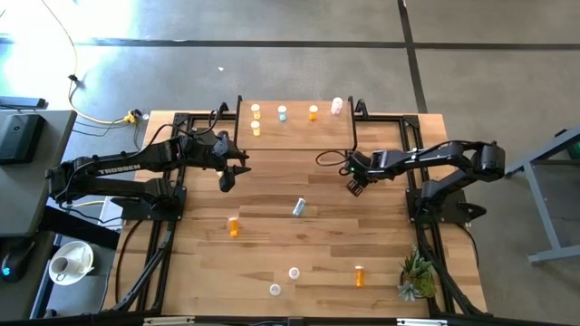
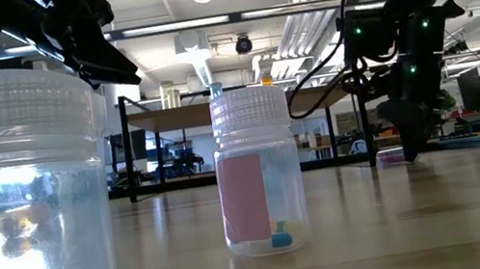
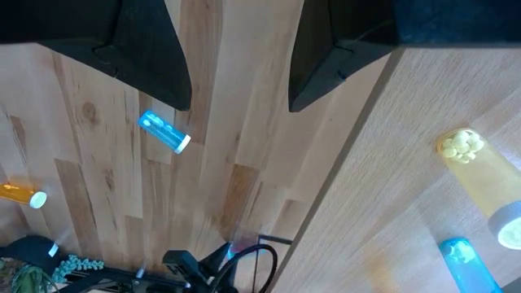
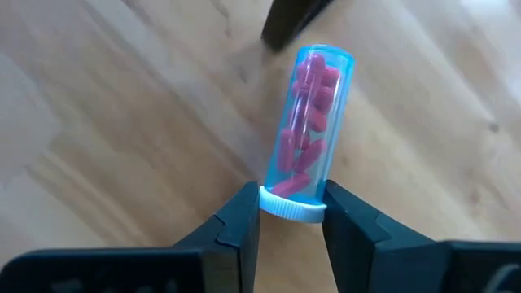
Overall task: Pick and place medicine bottles onto shelf by color
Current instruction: Put the top blue pill bottle on the shelf aligned with the other blue pill bottle
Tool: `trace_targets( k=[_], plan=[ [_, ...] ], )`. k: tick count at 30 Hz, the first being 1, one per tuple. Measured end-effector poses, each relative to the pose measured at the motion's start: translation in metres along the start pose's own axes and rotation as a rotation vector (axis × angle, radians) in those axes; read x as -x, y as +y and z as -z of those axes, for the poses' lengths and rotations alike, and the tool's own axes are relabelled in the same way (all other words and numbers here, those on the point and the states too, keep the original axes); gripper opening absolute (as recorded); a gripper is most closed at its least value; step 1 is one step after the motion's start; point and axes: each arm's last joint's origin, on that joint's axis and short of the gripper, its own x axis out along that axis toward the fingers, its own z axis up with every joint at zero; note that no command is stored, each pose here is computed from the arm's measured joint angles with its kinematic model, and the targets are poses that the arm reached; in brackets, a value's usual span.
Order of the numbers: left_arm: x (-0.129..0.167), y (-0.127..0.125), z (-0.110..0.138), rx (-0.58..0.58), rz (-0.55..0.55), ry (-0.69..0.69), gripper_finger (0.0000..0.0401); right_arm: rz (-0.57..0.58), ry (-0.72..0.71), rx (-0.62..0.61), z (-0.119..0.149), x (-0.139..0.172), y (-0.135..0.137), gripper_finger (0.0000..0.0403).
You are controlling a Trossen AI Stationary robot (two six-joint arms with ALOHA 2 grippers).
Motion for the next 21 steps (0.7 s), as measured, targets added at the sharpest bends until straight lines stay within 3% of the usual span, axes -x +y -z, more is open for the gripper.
trace_targets(
  k=[5,10,16,21],
  plan=[
    [0.000,0.000,0.000,0.000,0.000,0.000,0.0197,0.007,0.127,-0.008,0.007,0.012,0.008,0.0096],
    [0.000,0.000,0.000,0.000,0.000,0.001,0.0197,-0.080,0.157,0.000,0.006,0.027,0.026,0.0096],
    [0.000,0.000,0.000,0.030,0.010,0.001,0.0197,-0.204,0.068,0.076,-0.007,0.052,0.053,0.0096],
    [0.000,0.000,0.001,0.109,0.010,0.010,0.0197,-0.302,-0.073,0.212,-0.023,0.082,0.076,0.0096]
  ],
)
